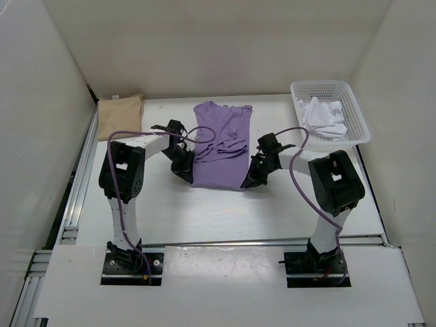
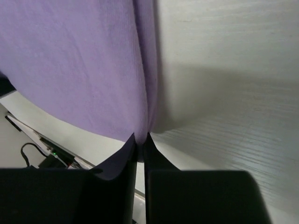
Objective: Fold and stack the t-shirts
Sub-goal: Fold the folded rectangular tshirt in 1/3 of the way, then grab one side of the 2/3 rectangular tshirt with both arms
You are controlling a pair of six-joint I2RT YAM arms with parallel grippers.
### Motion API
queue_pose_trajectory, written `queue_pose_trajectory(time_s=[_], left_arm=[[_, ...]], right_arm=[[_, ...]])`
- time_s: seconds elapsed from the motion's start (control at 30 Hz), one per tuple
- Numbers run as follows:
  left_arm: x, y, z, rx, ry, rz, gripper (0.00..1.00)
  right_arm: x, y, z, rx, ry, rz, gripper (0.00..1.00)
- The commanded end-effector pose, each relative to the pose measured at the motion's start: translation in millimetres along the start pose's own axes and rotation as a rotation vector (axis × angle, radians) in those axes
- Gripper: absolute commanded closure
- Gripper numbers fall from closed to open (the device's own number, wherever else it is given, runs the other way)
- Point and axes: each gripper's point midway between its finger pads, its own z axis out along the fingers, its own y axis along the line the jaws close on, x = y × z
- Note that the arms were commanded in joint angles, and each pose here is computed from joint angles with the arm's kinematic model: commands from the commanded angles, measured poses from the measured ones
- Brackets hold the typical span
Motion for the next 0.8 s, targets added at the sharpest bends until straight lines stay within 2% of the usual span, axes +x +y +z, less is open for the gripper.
queue_pose_trajectory(time_s=[0.0, 0.03, 0.1, 0.17, 0.2, 0.27, 0.3, 0.33, 0.37, 0.4, 0.47, 0.53, 0.6, 0.67, 0.77], left_arm=[[-10.2, -10.4, 1.4, 0.036, -0.028, 0.042, 0.89], [-10.2, -10.5, 1.3, 0.036, -0.028, 0.042, 0.89], [-5.0, -10.5, -2.1, 0.027, -0.030, 0.043, 0.89], [3.1, -11.4, -12.0, -0.051, -0.048, 0.079, 0.89], [22.7, -7.3, -9.2, -0.079, -0.016, 0.074, 0.89], [36.5, -7.6, -22.5, -0.142, -0.041, 0.104, 0.89], [55.8, -8.7, -17.2, -0.160, -0.005, 0.118, 0.89], [59.1, -12.0, -24.7, -0.181, -0.028, 0.141, 0.85], [65.8, -7.7, -26.6, -0.228, -0.019, 0.152, 0.75], [73.7, -10.0, -24.7, -0.249, -0.007, 0.178, 0.49], [76.3, -7.3, -35.0, -0.325, -0.029, 0.211, 0.36], [76.4, -10.2, -41.3, -0.395, -0.045, 0.263, 0.33], [56.5, -15.6, -60.0, -0.538, -0.148, 0.348, 0.33], [41.8, -22.9, -68.1, -0.614, -0.223, 0.398, 0.33], [32.4, -65.6, -58.9, -0.569, -0.290, 0.513, 0.31]], right_arm=[[4.5, -1.6, -0.9, -0.030, 0.026, 0.016, 0.97], [3.8, 0.0, -3.2, -0.036, 0.020, 0.003, 1.00], [4.7, -5.1, -8.1, -0.026, 0.025, -0.015, 1.00], [13.1, -11.1, -15.1, -0.001, 0.041, -0.036, 1.00], [17.5, -13.2, -19.9, 0.001, 0.044, -0.071, 1.00], [39.6, -21.7, -21.8, 0.029, 0.094, -0.092, 1.00], [45.0, -23.2, -27.3, 0.027, 0.092, -0.102, 1.00], [53.3, -25.9, -28.1, 0.030, 0.102, -0.108, 1.00], [69.8, -31.7, -29.5, 0.027, 0.129, -0.107, 1.00], [75.3, -36.5, -30.2, 0.032, 0.136, -0.112, 1.00], [97.7, -42.3, -30.3, 0.024, 0.184, -0.115, 1.00], [105.3, -49.0, -30.7, 0.032, 0.195, -0.107, 1.00], [114.2, -52.6, -32.0, 0.035, 0.204, -0.114, 1.00], [114.8, -54.5, -32.9, 0.043, 0.196, -0.108, 1.00], [114.1, -52.8, -34.4, 0.037, 0.188, -0.113, 1.00]])
